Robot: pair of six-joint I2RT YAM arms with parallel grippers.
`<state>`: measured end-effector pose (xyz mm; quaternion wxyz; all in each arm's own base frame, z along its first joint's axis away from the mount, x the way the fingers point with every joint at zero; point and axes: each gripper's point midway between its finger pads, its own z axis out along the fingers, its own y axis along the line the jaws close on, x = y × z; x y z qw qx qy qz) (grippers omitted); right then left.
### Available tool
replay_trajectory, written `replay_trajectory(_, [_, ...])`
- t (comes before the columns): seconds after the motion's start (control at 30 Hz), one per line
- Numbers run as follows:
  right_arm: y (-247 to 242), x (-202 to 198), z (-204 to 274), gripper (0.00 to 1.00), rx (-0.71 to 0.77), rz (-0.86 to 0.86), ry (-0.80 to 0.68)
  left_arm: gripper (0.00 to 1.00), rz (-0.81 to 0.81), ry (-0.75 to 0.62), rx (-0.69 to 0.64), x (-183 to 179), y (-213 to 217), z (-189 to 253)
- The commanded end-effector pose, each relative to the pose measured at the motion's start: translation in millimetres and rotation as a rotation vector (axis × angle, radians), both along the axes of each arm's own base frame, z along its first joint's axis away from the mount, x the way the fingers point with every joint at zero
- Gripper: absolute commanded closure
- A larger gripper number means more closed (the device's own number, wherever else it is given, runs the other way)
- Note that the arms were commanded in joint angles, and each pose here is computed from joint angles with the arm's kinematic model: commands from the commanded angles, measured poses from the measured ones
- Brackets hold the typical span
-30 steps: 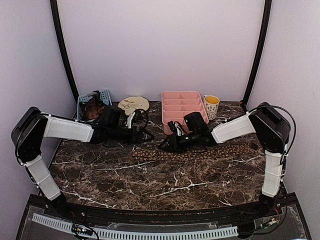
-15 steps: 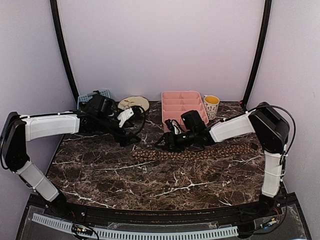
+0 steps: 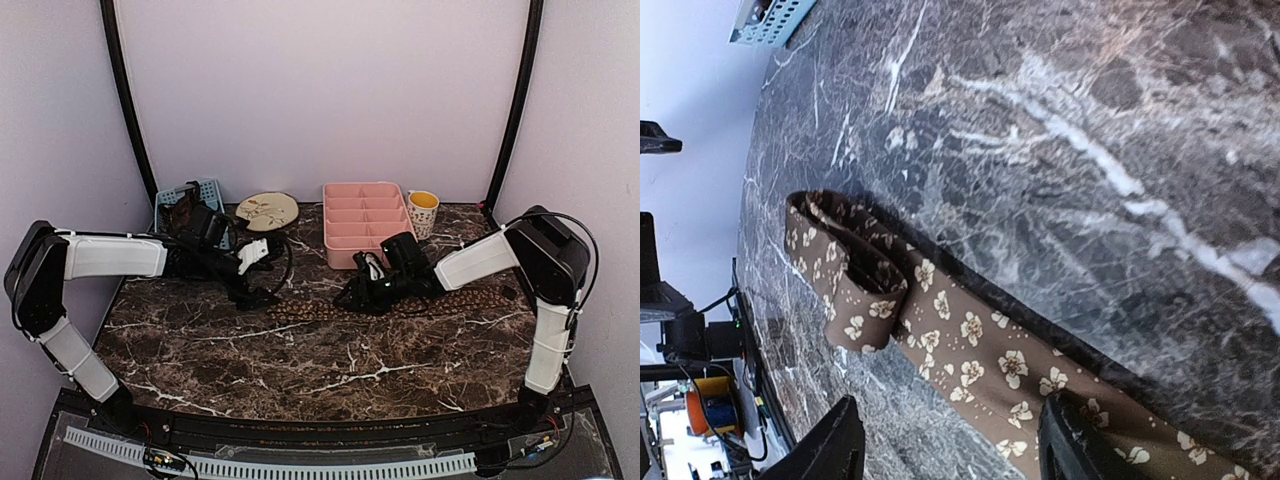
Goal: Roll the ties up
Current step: Roll the tie at the center of the board.
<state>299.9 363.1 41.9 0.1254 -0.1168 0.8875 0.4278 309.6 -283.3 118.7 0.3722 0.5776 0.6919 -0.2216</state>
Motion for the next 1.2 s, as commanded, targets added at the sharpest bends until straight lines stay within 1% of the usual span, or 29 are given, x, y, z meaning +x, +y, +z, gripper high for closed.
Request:
replay_trajectory(0.0, [-20.6,-1.3,-23.0,0.42,-0.058,-0.038,0.027,0.07,-0.027,-0.077,-0.037,8.7,-8.0,12.5])
replay_trajectory(0.17, [-55.1,-10.6,-42.3,0.43,-0.09,-0.089,0.094,0.08,-0.065,-0.065,-0.007,3.0,-6.7,-2.1])
replay_trajectory(0.3, [-80.6,-23.3,-51.2,0.44,-0.101,-0.109,0.131,0.08,-0.126,-0.049,0.021,-6.4,-15.0,-16.7])
replay_trajectory(0.43, [-102.3,-34.4,-55.9,0.45,-0.128,-0.114,0.15,0.08,-0.185,-0.045,0.028,-19.3,-37.2,-29.9])
replay_trajectory(0.57, [-118.0,-29.6,-48.7,0.45,-0.131,-0.141,0.128,0.08,-0.226,-0.073,0.023,-29.2,-61.1,-36.9])
replay_trajectory(0.73, [-99.5,-15.4,-7.7,0.47,-0.065,-0.119,0.041,0.07,-0.238,-0.119,0.008,-24.8,-75.8,-42.0])
replay_trajectory(0.9, [-69.3,-11.5,20.1,0.49,-0.015,-0.075,0.003,0.05,-0.226,-0.142,0.019,-9.8,-84.8,-50.1])
replay_trajectory(1.07, [-38.1,-10.0,27.7,0.52,0.023,-0.04,-0.002,0.06,-0.255,-0.11,0.003,-4.0,-98.0,-57.0])
replay_trajectory(1.17, [-27.1,-7.3,21.5,0.53,0.023,-0.035,0.008,0.09,-0.277,-0.055,-0.002,-3.0,-106.6,-64.8])
